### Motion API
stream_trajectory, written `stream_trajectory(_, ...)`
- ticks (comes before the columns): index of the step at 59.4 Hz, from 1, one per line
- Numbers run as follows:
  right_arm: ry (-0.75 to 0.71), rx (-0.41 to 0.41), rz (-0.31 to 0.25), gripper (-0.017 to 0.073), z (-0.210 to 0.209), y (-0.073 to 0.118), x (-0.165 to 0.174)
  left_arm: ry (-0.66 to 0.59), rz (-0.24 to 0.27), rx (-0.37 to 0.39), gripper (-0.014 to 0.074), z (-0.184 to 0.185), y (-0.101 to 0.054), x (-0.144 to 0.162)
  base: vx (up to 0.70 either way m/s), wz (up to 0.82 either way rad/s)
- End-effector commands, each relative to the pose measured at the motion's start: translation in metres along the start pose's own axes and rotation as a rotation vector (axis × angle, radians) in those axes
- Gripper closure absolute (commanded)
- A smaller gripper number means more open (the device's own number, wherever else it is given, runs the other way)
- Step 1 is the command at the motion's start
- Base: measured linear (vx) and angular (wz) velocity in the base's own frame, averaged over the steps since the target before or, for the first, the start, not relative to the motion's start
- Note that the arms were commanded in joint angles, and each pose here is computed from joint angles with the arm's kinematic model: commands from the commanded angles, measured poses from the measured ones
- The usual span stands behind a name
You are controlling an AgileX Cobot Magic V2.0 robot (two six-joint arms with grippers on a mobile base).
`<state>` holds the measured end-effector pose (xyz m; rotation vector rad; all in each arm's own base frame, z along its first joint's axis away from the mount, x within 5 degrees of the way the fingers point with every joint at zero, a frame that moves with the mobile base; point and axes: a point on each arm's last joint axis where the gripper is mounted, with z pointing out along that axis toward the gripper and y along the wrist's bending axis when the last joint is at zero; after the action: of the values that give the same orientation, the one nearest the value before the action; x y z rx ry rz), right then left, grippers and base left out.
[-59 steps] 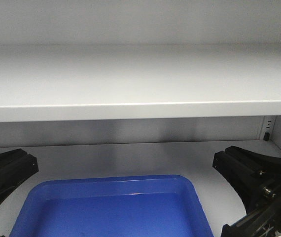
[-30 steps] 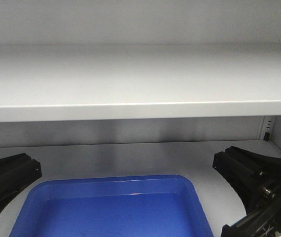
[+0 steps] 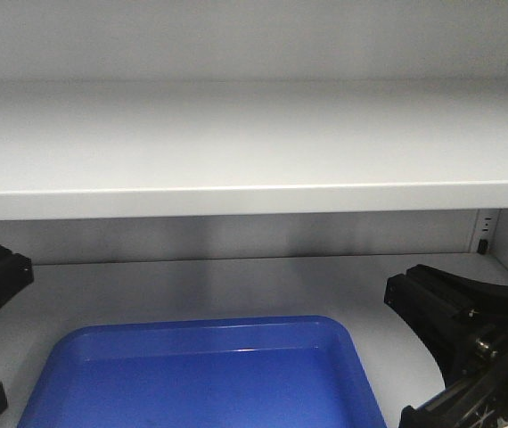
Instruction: Sort red and green spoons into left cabinet
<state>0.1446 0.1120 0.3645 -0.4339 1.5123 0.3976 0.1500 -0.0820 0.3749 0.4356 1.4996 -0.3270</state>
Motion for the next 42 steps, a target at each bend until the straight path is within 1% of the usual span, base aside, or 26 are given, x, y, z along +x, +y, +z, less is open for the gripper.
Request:
stream_trajectory(1,-0.061,0.034,-0.019,0.0565,-0.004,-0.005,-0.015,-0.008,0.044,-0.046,0.0594,0.000,0.010,-0.009,0.00,0.00)
stream_trajectory(5,-0.061,0.034,-0.019,0.0565,-0.004,-0.005,-0.015,0.020,0.079,-0.061,0.0594,0.000,0.015,-0.006,0.00,0.00)
stream_trajectory(10,-0.061,0.034,-0.019,0.0565,-0.004,-0.005,-0.015,0.035,0.098,-0.102,0.0594,-0.002,0.023,-0.005,0.00,0.00)
stream_trajectory(18,-0.061,0.034,-0.019,0.0565,-0.004,-0.005,-0.015,0.013,0.107,-0.182,0.0594,-0.012,0.034,-0.010,0.00,0.00)
stream_trajectory(25,-0.061,0.034,-0.019,0.0565,-0.004,-0.005,-0.015,-0.021,0.151,-0.242,0.0594,-0.029,0.040,-0.018,0.00,0.00)
stream_trajectory(30,-0.061,0.034,-0.019,0.0565,-0.004,-0.005,-0.015,-0.037,0.168,-0.267,0.0594,-0.044,0.040,-0.023,0.00,0.00)
stream_trajectory(35,-0.061,0.034,-0.019,0.0565,-0.004,-0.005,-0.015,-0.039,0.176,-0.270,0.0594,-0.059,0.037,-0.025,0.00,0.00)
stream_trajectory(38,-0.061,0.034,-0.019,0.0565,-0.004,-0.005,-0.015,-0.033,0.167,-0.260,0.0594,-0.067,0.033,-0.023,0.00,0.00)
stream_trajectory(42,-0.061,0.034,-0.019,0.0565,-0.004,-0.005,-0.015,-0.048,0.130,-0.257,0.0594,-0.078,0.028,-0.017,0.00,0.00)
